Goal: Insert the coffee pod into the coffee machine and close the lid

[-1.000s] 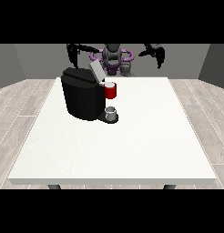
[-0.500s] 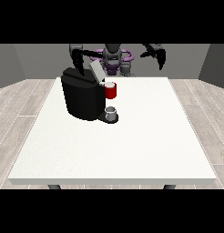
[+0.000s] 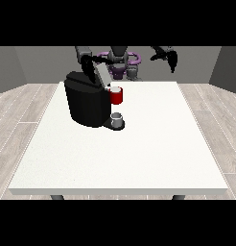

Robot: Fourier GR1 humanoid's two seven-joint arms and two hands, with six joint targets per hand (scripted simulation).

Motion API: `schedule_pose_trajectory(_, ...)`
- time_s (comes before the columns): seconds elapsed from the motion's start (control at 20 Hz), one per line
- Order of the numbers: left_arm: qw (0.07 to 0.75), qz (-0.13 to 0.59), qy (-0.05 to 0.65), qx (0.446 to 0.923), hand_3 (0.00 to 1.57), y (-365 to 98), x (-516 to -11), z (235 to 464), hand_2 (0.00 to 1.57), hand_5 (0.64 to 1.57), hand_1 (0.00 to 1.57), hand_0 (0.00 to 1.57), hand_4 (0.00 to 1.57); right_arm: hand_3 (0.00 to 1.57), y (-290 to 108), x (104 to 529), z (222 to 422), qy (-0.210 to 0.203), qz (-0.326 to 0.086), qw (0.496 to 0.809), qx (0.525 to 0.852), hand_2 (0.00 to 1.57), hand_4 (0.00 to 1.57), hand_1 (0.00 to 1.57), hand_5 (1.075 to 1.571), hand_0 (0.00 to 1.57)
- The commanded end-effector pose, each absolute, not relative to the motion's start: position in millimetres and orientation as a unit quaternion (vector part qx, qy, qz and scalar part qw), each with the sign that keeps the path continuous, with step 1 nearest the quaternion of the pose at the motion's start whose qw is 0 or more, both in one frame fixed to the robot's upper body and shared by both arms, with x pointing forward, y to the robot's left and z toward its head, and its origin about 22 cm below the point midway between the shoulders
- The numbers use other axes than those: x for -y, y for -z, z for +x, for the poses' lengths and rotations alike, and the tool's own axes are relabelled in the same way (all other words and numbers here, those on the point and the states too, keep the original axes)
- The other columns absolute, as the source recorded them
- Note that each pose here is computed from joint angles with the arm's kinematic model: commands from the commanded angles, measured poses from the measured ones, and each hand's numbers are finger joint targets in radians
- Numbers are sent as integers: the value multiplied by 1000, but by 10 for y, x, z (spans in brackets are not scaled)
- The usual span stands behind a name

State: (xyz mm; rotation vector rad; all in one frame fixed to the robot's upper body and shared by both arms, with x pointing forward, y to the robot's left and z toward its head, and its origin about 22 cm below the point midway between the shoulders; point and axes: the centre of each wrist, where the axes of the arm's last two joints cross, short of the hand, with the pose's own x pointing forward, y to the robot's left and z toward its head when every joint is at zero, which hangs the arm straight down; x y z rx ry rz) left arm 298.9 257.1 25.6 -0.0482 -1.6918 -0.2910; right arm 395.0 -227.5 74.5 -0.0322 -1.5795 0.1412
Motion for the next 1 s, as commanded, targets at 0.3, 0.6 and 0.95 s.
schedule_pose_trajectory(0.3, 651, 13, 124, 749, 0, -264, -2695, 3043, 0, 1571, 0, 0, 339, 0, -1211, 1805, 4103, -135, -13, 655, 744, 0, 118, 0, 1571, 0)
schedule_pose_trajectory(0.6, 649, -10, 140, 747, 0, -365, -2465, 3052, 0, 1571, 0, 0, 411, 0, -1331, 1813, 4162, -152, -20, 643, 750, 0, 0, 0, 1571, 0)
schedule_pose_trajectory(0.95, 627, -16, 161, 762, 0, -326, -2401, 3082, 0, 1571, 0, 0, 327, 0, -1716, 1470, 4164, -182, -58, 600, 777, 0, 102, 0, 1571, 0)
